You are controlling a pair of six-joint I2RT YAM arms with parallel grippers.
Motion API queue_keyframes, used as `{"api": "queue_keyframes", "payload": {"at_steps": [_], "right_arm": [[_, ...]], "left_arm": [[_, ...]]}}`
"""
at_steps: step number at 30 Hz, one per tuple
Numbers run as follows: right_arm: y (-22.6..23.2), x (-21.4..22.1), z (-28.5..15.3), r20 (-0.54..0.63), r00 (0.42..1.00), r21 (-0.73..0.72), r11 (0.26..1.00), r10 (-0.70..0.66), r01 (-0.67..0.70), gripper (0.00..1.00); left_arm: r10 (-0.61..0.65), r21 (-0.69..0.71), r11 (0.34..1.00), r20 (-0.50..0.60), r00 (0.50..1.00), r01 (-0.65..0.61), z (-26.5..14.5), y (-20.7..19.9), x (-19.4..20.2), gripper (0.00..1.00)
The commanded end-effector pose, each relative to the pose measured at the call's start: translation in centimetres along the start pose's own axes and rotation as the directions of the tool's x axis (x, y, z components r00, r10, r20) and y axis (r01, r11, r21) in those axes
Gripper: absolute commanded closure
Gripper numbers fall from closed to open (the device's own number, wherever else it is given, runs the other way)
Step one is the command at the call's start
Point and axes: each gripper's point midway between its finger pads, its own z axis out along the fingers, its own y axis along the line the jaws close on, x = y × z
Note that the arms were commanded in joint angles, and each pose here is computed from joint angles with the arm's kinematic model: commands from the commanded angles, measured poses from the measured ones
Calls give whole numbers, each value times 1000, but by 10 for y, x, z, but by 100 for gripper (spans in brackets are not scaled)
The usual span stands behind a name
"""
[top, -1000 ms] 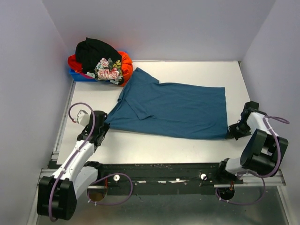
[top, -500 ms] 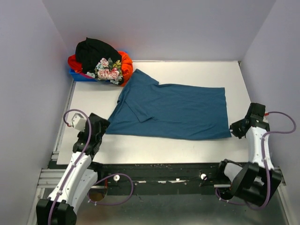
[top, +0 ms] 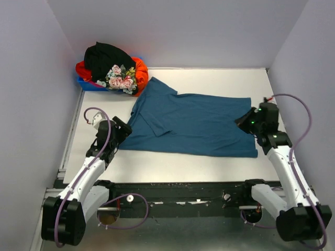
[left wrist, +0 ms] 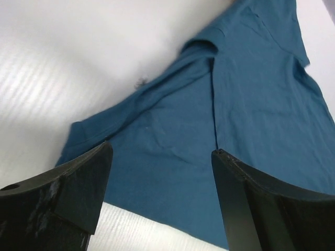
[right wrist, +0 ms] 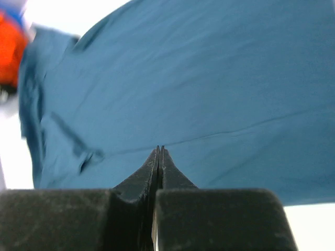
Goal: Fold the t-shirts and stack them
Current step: Fold the flattened tshirt in 1/3 of the way
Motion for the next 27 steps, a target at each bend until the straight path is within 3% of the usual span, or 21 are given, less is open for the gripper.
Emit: {"api": "queue_keyframes", "payload": {"at_steps": [1, 4, 9, 14, 20, 27], "right_arm": [[80, 47, 21, -108, 977, -246, 957, -182, 151, 99], [130, 94, 34, -175, 928, -320, 910, -329, 262, 99], [201, 171, 47, -208, 836, -380, 830, -507, 409, 99], [253, 227, 59, -228, 773, -444, 770, -592, 458, 99], [280, 266, 82, -241, 729, -449, 740, -640, 501, 99], [273, 297, 106, -276, 672, -398, 718, -687, 571, 99]], "left_arm": [[111, 228, 969, -61, 992, -95, 2, -45, 12, 11], [126, 235, 966, -59, 990, -109, 5, -41, 18, 13], [174, 302, 942, -67, 982, -147, 10, -40, 35, 37], [190, 276, 948, -87, 978, -159, 20, -36, 40, 48], [191, 238, 958, -116, 975, -160, 35, -31, 45, 50], [148, 64, 988, -168, 975, -139, 51, -4, 52, 46]]}}
